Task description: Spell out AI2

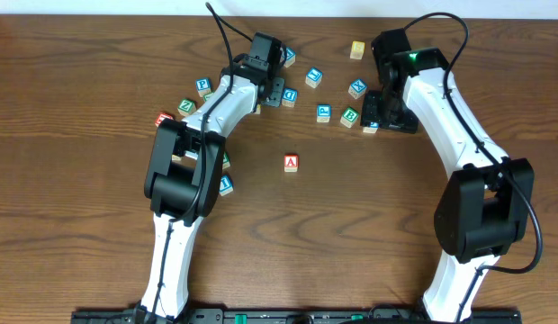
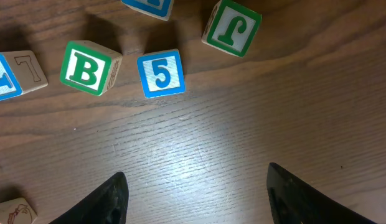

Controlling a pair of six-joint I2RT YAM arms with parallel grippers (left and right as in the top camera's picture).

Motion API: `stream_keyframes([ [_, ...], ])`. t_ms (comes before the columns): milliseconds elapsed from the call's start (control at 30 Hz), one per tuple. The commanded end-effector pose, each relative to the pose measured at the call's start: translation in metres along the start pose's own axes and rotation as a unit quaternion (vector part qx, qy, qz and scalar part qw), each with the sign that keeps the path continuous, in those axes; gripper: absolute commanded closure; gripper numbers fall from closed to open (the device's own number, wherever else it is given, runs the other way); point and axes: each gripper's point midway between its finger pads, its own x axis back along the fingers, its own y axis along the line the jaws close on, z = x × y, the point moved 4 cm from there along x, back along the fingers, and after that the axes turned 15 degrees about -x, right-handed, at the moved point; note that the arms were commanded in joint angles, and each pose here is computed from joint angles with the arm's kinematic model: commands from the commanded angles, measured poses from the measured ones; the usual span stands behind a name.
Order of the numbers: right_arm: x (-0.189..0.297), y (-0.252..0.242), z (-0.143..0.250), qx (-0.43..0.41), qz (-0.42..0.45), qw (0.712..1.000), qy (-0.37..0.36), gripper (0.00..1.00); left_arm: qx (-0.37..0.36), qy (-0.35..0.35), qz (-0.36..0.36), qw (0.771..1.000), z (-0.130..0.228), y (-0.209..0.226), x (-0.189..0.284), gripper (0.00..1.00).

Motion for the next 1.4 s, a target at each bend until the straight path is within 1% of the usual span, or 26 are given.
stream_keyframes([
  [0,0.010,-0.003,-0.002,0.003,-0.001,1.000,-0.014,0.34,0.002,-0.018,-0.010,1.000,-0.012,0.007,0.016,0.68],
  [433,0.010,-0.003,-0.002,0.003,-0.002,1.000,-0.015,0.34,0.004,-0.050,-0.016,0.999,-0.031,0.012,0.050,0.68],
  [600,0.010,-0.002,-0.003,0.003,-0.004,1.000,-0.018,0.33,0.008,-0.060,-0.017,0.998,-0.038,0.015,0.083,0.68],
  [767,0.010,-0.001,-0.004,0.002,-0.006,1.000,-0.020,0.32,0.061,-0.035,-0.003,0.998,-0.029,0.012,0.125,0.69],
  [800,0.010,0.000,-0.005,0.002,-0.008,1.000,-0.023,0.32,0.086,-0.017,0.004,0.996,-0.021,0.007,0.136,0.69],
  [900,0.010,0.000,-0.007,0.000,-0.011,1.000,-0.026,0.30,0.102,0.013,0.031,0.994,-0.010,-0.006,0.146,0.69],
  [1067,0.009,-0.004,-0.017,-0.012,-0.017,0.999,-0.037,0.27,0.122,0.081,0.099,0.984,0.013,-0.047,0.153,0.69],
  [1200,0.008,-0.017,-0.031,-0.035,-0.019,0.998,-0.044,0.24,0.099,0.102,0.112,0.983,0.019,-0.075,0.158,0.69],
  [1367,0.005,-0.046,-0.051,-0.077,-0.014,0.996,-0.049,0.23,0.077,0.117,0.122,0.983,0.028,-0.104,0.157,0.69],
])
